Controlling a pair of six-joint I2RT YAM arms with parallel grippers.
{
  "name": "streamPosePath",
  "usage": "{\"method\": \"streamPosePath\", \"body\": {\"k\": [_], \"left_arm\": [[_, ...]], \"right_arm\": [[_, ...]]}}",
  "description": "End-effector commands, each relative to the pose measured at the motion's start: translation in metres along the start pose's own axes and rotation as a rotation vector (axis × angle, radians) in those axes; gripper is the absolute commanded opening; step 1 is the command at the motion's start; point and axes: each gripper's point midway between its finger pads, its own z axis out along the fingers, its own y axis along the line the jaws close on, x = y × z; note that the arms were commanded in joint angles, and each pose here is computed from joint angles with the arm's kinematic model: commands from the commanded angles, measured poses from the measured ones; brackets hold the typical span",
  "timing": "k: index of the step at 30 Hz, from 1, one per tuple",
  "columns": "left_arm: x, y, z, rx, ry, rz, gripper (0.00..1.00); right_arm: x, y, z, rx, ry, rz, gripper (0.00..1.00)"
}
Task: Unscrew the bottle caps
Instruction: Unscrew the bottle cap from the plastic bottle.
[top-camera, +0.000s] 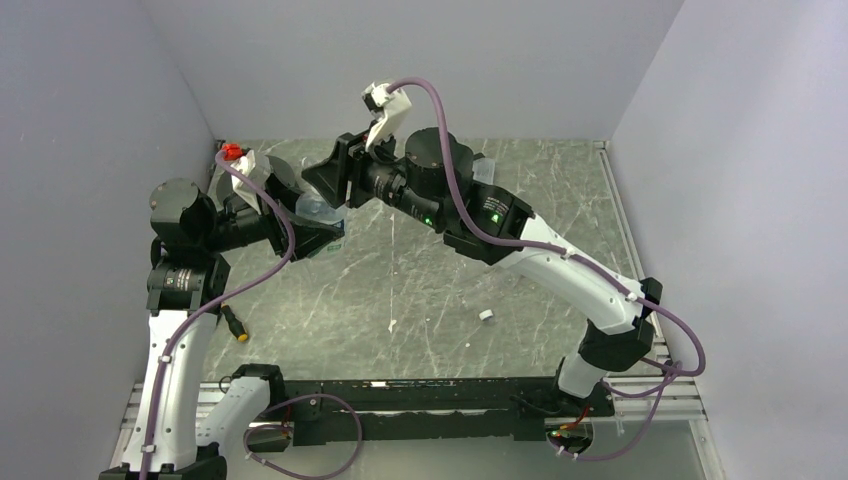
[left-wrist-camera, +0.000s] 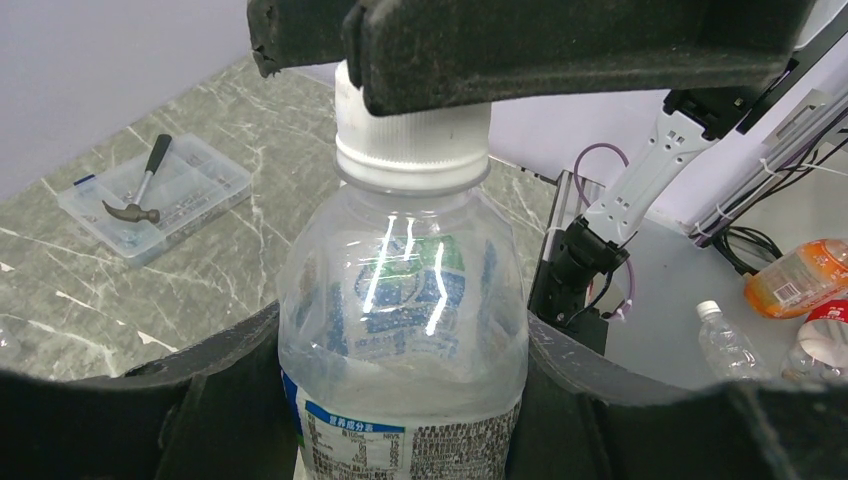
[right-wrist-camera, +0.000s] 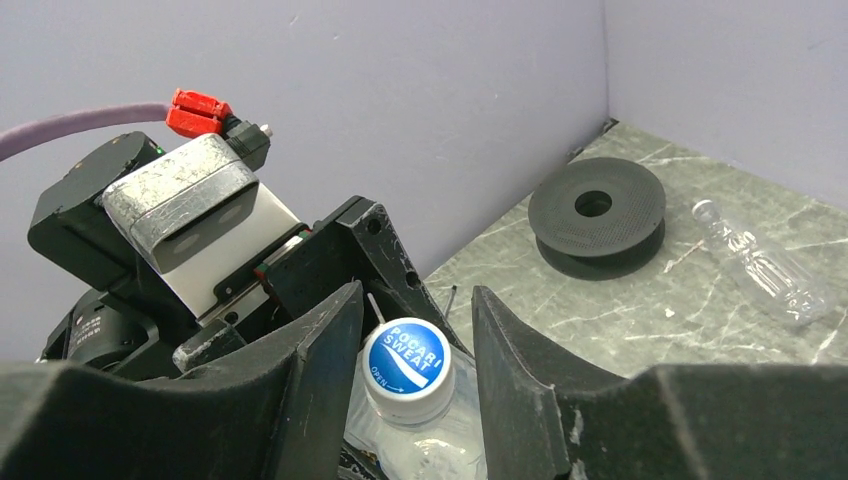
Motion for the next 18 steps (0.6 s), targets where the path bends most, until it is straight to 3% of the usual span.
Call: {"method": "streamPosePath", "body": {"k": [1, 5, 9, 18], "left_arm": [[-0.0098, -0.0054, -0.0007, 0.009, -0.016, 0.056, 0.18], [-0.011, -0.0057, -0.0005, 0.01, -0.017, 0.053, 0.17], [-0.0119, -0.0069, -0.0004, 0.015, -0.019, 0.049, 0.17], [-0.0135, -0.0098, -0.0006, 0.026, -0.022, 0.049, 0.16]], "right_arm": [[-0.018, 0.0128, -0.0029, -0.045, -0.042, 0.014, 0.47], [-0.0132, 0.0121, 0.0007, -0.044, -0.03, 0.013, 0.5], [-0.0143, 0.0133, 0.0012, -0.048, -0.031, 0.009, 0.46], [-0.0139, 0.016, 0.0012, -0.065, -0.029, 0.006, 0.19]]}}
